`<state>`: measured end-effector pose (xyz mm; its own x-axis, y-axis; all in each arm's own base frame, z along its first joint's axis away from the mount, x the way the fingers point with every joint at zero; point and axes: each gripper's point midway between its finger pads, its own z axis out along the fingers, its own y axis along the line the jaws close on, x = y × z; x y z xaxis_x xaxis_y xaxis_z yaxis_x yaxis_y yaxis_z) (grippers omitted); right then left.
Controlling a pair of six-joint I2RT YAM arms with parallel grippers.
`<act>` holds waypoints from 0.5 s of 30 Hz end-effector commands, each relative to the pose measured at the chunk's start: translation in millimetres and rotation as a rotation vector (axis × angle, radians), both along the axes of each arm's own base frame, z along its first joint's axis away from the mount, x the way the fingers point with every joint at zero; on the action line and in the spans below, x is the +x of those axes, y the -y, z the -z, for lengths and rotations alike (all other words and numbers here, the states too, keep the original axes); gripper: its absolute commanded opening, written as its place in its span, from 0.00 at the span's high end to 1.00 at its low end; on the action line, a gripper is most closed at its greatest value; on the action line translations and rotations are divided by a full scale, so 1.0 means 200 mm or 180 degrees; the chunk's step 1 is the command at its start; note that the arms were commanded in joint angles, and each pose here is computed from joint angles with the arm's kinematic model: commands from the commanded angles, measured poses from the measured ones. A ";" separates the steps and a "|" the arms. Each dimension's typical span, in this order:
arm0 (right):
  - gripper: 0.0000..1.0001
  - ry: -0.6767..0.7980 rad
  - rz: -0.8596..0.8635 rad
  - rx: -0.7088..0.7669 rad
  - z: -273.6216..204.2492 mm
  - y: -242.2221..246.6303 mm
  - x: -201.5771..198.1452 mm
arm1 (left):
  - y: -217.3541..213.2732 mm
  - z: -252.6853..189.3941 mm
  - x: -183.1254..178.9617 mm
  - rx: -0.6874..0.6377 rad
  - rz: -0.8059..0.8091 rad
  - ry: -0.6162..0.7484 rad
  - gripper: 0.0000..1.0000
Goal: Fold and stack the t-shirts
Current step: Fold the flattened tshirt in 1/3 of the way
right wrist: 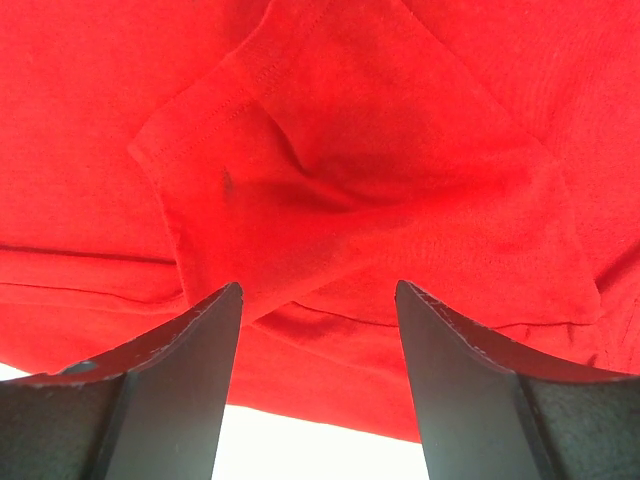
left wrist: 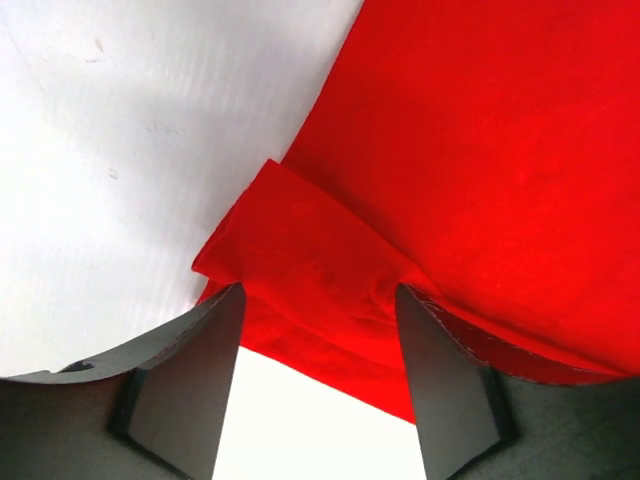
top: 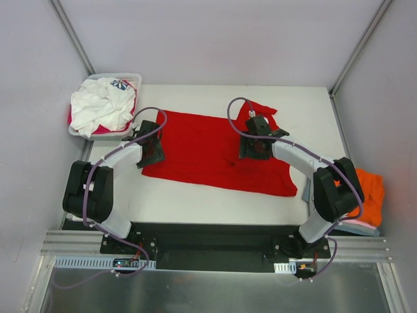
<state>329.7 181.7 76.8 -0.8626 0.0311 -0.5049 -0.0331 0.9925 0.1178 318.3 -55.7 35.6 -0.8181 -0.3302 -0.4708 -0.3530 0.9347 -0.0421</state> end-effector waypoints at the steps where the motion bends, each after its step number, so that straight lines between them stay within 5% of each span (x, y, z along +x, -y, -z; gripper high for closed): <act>1: 0.34 -0.0001 0.0035 -0.0036 0.01 0.00 0.01 | -0.07 -0.06 0.03 0.0139 -0.0092 0.0143 0.41; 5: 0.34 -0.0012 0.0046 -0.0055 0.03 0.00 0.00 | -0.05 -0.01 0.07 0.0144 -0.0061 0.0053 0.64; 10: 0.34 -0.0001 0.0068 -0.0093 0.03 0.02 0.00 | -0.05 0.06 0.08 0.0178 -0.0066 -0.0063 0.73; 14: 0.34 0.0024 0.0087 -0.0127 0.02 0.03 0.01 | -0.05 0.04 0.10 0.0192 -0.0063 -0.0019 1.00; 15: 0.33 0.0028 0.0101 -0.0132 0.02 0.03 0.01 | -0.06 0.03 0.10 0.0198 -0.0057 -0.0006 1.00</act>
